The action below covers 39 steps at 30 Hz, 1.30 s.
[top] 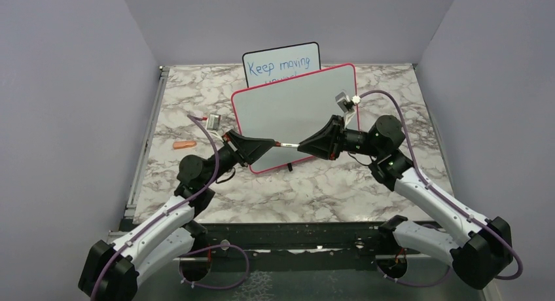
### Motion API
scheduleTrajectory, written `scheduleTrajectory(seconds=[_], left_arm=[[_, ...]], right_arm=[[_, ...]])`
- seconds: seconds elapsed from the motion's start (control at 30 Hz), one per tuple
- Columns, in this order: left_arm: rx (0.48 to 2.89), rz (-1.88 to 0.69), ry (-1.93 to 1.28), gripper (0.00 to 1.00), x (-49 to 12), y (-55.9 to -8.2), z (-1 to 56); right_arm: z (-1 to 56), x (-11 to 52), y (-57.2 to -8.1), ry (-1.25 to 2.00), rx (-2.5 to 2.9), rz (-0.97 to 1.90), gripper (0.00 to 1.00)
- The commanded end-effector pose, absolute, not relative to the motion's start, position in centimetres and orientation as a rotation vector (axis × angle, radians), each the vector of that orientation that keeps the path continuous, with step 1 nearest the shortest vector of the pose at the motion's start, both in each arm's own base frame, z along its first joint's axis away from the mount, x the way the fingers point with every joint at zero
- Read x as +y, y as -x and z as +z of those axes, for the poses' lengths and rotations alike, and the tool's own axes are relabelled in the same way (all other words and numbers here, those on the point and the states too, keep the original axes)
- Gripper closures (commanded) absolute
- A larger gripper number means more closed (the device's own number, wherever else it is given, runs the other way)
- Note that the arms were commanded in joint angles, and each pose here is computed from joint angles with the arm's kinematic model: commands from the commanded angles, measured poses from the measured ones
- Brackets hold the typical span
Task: Write a sentence on the whiteboard
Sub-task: Open the whiteboard marker at the center of the board, then place the pen cap at the center of the board.
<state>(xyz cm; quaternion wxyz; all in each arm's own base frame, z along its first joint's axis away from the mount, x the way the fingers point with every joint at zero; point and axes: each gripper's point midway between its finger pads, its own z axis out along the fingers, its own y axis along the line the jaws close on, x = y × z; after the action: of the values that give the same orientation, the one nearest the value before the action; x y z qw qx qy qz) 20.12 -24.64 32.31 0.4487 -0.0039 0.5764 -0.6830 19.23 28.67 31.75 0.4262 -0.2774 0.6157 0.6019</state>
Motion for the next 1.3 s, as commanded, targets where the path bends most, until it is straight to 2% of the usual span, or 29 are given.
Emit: scheduleTrajectory(seconds=[0.0,0.23,0.47,0.8,1.0,1.27], left_arm=[[1.334,-1.536,0.227,1.0,-21.3,-23.0,32.3],[1.311,-1.507,0.272,1.0,-19.9,-22.6,31.7],[1.494,-1.445,0.227,1.0,-20.6,-21.9,27.4],[1.946,-0.893,0.171,1.0,-16.7,-22.2,20.5],[2.215,-0.965,0.098,1.0,-18.9,-19.9,15.5],[2.372,-0.949,0.07,1.0,-21.0,-18.0,11.4]], right_arm=[[30.6,27.7,-19.2,0.671,1.572,1.432,0.99],[29.5,26.6,-19.6,0.604,1.599,1.352,0.99],[29.7,24.7,-21.1,0.509,1.601,1.182,0.99],[28.9,21.5,-21.8,0.429,1.621,0.963,0.99],[28.5,19.9,-22.0,0.406,1.621,0.863,0.99],[27.4,19.0,-22.3,0.421,1.648,0.778,0.99]])
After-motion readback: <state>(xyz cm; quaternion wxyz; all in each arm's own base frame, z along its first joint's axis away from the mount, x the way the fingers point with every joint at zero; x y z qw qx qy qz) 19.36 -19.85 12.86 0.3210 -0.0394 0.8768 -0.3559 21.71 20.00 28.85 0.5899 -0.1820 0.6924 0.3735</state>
